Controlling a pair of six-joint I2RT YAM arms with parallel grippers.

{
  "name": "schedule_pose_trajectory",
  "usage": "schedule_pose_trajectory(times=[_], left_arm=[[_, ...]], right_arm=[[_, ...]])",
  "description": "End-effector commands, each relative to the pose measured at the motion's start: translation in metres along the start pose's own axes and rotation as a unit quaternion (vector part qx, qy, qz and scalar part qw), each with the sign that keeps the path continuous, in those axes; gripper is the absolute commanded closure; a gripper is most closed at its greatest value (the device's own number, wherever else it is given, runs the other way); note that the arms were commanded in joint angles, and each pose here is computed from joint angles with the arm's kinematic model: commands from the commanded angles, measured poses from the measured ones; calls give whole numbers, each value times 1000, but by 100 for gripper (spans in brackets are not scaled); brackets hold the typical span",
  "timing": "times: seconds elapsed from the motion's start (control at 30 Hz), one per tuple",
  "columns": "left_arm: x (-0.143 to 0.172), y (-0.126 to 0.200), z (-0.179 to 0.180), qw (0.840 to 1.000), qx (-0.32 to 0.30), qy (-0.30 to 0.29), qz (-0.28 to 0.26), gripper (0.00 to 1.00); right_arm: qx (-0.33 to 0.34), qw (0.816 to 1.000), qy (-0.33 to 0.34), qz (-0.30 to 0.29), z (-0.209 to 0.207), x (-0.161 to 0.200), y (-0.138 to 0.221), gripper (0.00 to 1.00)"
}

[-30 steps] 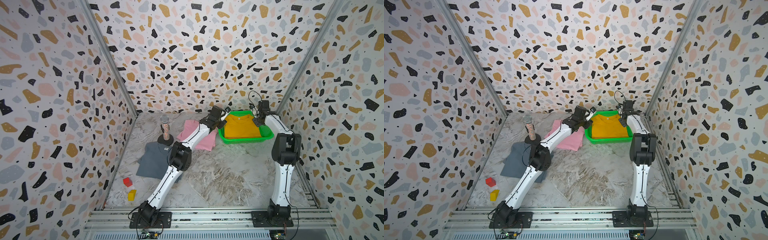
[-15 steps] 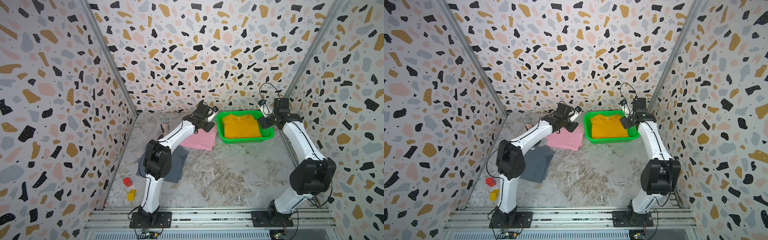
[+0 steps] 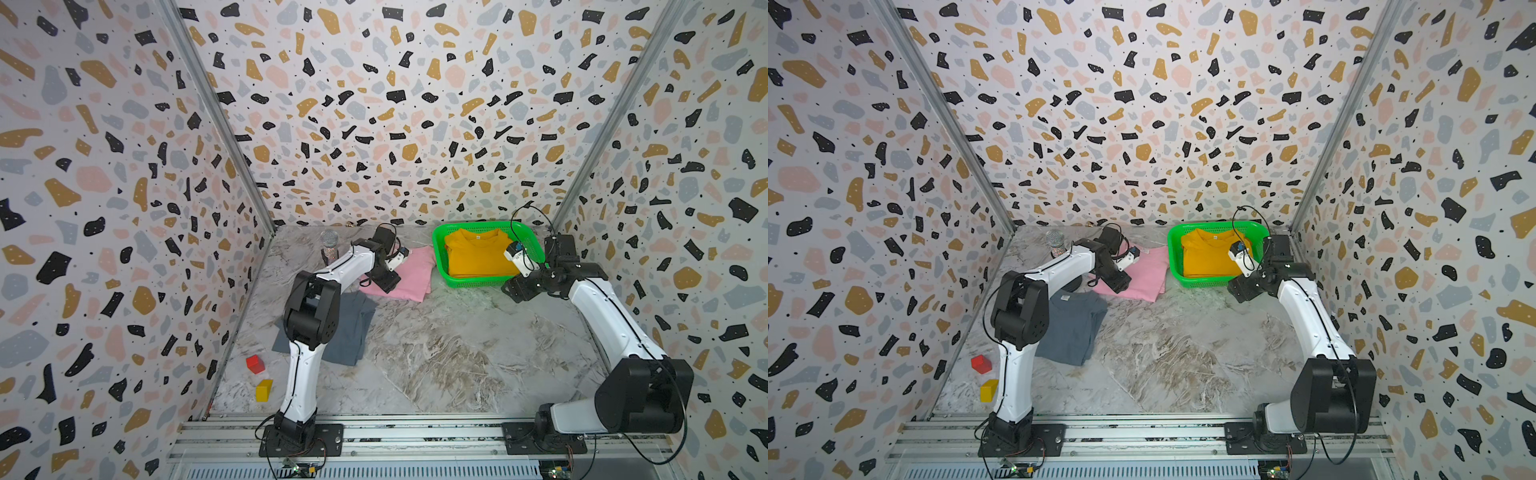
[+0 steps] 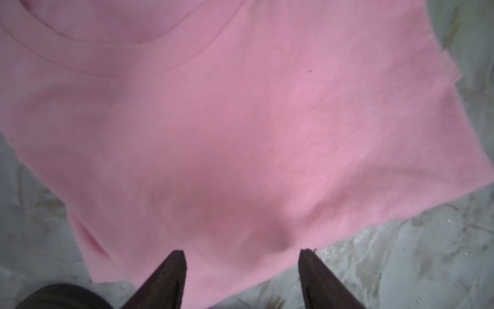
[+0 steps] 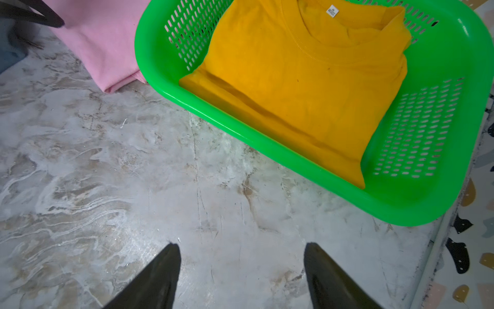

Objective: Put the folded t-shirts into the basket
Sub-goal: Move the T-shirt to the center of the board.

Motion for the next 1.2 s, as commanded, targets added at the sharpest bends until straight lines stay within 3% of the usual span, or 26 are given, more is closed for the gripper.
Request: schedule_pose_trajectory(times=[0.0,0.13,0.3,0.77,1.0,1.17], left_arm=[[-6,0,1,1000,14,2,18,32],[-2,-17,-9,998,41,4,47,34],[1,-25,-47,996,63,-16,62,36],[12,-21,-156,988,148,-16,43,42],[32,-25,-206,983,167,-59,42,44],[47,-20,-248,970,207,-115,48,45]], right_arm=[[-16,1000,3,-6,4,-3,0,22],[-4,1000,11,3,1,0,-1,23],[-3,1000,16,5,1,1,-2,23],[15,1000,22,10,-2,2,-1,23],[23,999,21,15,-5,3,-3,23],[32,999,19,25,-9,4,-8,23]])
Point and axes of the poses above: each gripper's point midway between its finger pads, its own y axis back along the fingers, its own z axis along the line the jaws close on, x = y × z, the point moved 8 cm from there along y, back along the fingers, and after that the axes turned 12 degrees about -y, right-handed, at the moved point
